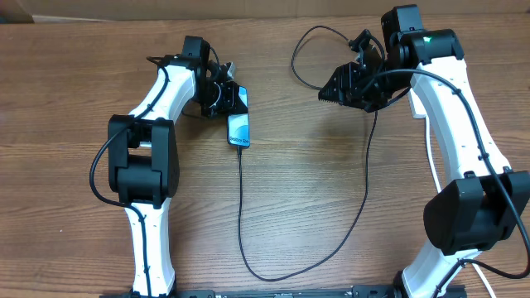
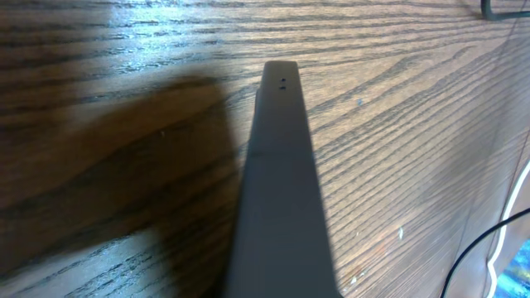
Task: Plug charger to phone and switch on socket
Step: 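Lower the plugged phone flat onto the table with the left gripper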
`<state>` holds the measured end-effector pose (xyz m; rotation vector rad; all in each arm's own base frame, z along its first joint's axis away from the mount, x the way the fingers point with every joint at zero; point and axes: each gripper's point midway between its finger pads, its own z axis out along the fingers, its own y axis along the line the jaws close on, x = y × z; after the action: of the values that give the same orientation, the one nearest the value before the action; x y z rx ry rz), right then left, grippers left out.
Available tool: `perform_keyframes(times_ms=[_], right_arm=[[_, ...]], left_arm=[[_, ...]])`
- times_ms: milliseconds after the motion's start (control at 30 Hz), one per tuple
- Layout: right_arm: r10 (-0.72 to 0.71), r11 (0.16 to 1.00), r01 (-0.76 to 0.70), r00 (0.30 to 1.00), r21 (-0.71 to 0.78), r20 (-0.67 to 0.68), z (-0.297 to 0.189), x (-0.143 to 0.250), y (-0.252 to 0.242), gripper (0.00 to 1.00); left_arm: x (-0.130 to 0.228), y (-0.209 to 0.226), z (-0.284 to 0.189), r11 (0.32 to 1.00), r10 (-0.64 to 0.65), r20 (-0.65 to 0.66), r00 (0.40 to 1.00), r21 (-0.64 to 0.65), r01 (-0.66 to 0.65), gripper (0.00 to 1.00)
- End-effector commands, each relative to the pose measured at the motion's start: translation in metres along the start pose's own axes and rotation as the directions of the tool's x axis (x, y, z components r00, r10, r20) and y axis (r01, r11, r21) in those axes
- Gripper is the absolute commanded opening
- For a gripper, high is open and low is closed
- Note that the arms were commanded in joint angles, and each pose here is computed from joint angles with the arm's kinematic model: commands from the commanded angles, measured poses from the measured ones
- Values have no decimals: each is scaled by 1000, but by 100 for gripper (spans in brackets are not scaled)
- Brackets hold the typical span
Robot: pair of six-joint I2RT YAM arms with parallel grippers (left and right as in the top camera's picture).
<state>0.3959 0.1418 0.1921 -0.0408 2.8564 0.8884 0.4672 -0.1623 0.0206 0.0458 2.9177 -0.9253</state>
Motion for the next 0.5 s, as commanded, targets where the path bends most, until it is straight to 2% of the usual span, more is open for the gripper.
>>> perform_keyframes(times_ms=[0, 133, 467], right_arm=[[-30, 1000, 30, 999, 4, 15, -4, -3, 4, 57], [-28, 1000, 28, 1000, 5, 11, -4, -2, 4, 57], [-27, 1000, 27, 1000, 5, 8, -4, -1, 4, 57]], left_arm=[[-3, 0, -1, 1000, -2, 7, 1000, -30, 2, 4], [-2, 0, -1, 1000, -3, 6, 1000, -30, 3, 5], [-2, 0, -1, 1000, -4, 4, 1000, -30, 4, 16]])
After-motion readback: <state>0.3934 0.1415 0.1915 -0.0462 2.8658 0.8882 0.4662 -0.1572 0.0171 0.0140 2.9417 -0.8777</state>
